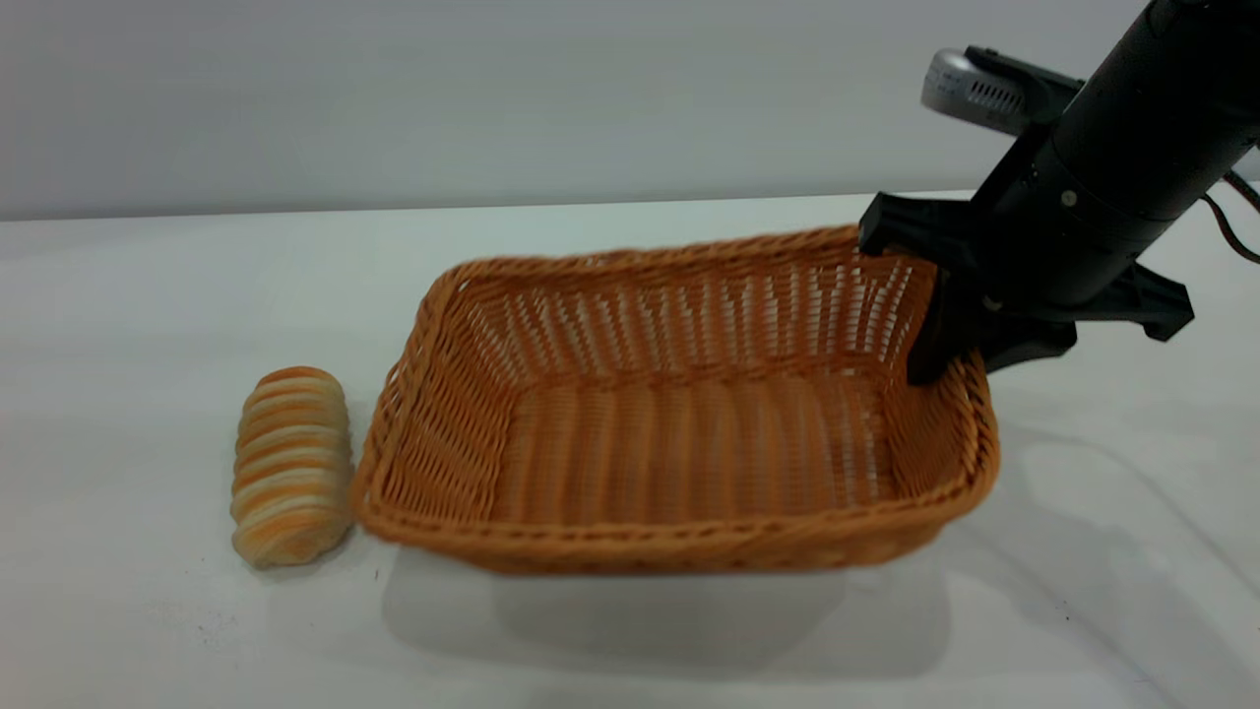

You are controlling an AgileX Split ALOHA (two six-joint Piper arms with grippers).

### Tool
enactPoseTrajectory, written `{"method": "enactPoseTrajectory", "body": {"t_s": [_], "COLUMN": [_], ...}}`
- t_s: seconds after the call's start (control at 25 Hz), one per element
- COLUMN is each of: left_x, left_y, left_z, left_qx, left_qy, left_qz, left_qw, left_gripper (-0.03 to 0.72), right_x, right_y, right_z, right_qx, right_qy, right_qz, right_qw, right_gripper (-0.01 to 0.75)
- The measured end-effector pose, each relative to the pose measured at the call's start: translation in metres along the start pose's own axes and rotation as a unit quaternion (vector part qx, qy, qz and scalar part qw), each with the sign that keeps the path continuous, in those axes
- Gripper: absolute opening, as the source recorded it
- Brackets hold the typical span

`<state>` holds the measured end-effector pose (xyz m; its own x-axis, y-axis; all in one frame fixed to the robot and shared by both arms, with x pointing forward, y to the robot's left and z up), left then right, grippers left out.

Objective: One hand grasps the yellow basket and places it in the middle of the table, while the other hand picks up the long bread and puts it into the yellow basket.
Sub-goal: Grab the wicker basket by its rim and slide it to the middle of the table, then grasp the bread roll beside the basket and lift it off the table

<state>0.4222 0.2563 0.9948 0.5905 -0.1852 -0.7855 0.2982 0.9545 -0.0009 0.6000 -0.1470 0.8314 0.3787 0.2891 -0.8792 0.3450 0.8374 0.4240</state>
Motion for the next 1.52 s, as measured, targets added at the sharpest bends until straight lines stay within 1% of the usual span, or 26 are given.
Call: {"method": "enactPoseTrajectory", "body": {"t_s": [0.04,0.12,0.2,0.24,0.4,0.52,0.6,0.72,0.8,0.88,1.04,1.16,1.36,1.52], "left_x": [0.0,0.0,0.0,0.0,0.0,0.0,0.001,0.008,0.018,0.033,0.067,0.094,0.137,0.166], "left_y": [0.0,0.0,0.0,0.0,-0.002,-0.002,-0.001,0.0,0.002,0.003,0.005,0.005,0.009,0.015], "left_z": [0.0,0.0,0.0,0.0,0.0,0.002,0.005,0.009,0.01,0.008,0.006,0.005,-0.008,-0.014], "left_qx": [0.0,0.0,-0.001,-0.001,-0.006,-0.006,-0.007,-0.008,-0.01,-0.013,-0.029,-0.05,-0.068,-0.074], "left_qy": [0.0,0.0,0.0,0.0,-0.001,-0.005,-0.013,-0.012,0.001,0.026,0.068,0.089,0.132,0.138], "left_qz": [0.0,0.0,-0.001,-0.001,-0.007,-0.006,-0.004,-0.003,-0.003,-0.005,-0.01,-0.017,-0.014,-0.003], "left_qw": [1.0,1.0,1.0,1.0,1.0,1.0,1.0,1.0,1.0,1.0,0.997,0.995,0.989,0.988], "left_gripper": [0.463,0.463,0.463,0.463,0.463,0.463,0.463,0.463,0.463,0.463,0.463,0.463,0.463,0.463], "right_x": [0.0,0.0,0.0,0.0,0.0,0.0,-0.001,-0.007,-0.016,-0.026,-0.048,-0.063,-0.086,-0.104], "right_y": [0.001,0.002,0.002,0.002,0.002,0.002,0.001,0.004,0.007,0.008,0.006,0.006,0.01,0.017], "right_z": [0.002,0.005,0.005,0.006,0.005,0.004,0.002,0.0,0.001,0.003,0.006,0.007,0.007,0.01], "right_qx": [0.001,-0.001,0.0,-0.002,-0.008,-0.032,-0.068,-0.109,-0.135,-0.168,-0.227,-0.238,-0.25,-0.253], "right_qy": [-0.006,-0.014,-0.016,-0.016,-0.013,-0.012,-0.006,0.003,0.001,-0.004,-0.013,-0.02,-0.029,-0.049], "right_qz": [0.002,0.005,0.006,0.006,0.005,0.005,0.003,0.004,0.005,0.001,-0.016,-0.025,-0.021,-0.008], "right_qw": [1.0,1.0,1.0,1.0,1.0,0.999,0.998,0.994,0.991,0.986,0.974,0.971,0.968,0.966], "right_gripper": [0.096,0.129,0.205,0.27,0.46,0.546,0.565,0.572,0.573,0.573,0.573,0.573,0.575,0.575]}}
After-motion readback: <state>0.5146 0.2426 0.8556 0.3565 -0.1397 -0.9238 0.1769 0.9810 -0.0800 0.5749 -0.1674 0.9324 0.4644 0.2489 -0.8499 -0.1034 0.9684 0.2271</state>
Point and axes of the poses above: a point on each arm's last joint axis where the gripper is mounted, x pointing out along that axis toward the gripper, y along the wrist's bending axis when the last joint is at zero, z = x × y, the point moved 8 cm from there along x, pointing out along that axis toward the gripper, and after that the axes turned 15 degrees about x, right-handed, at the moved point
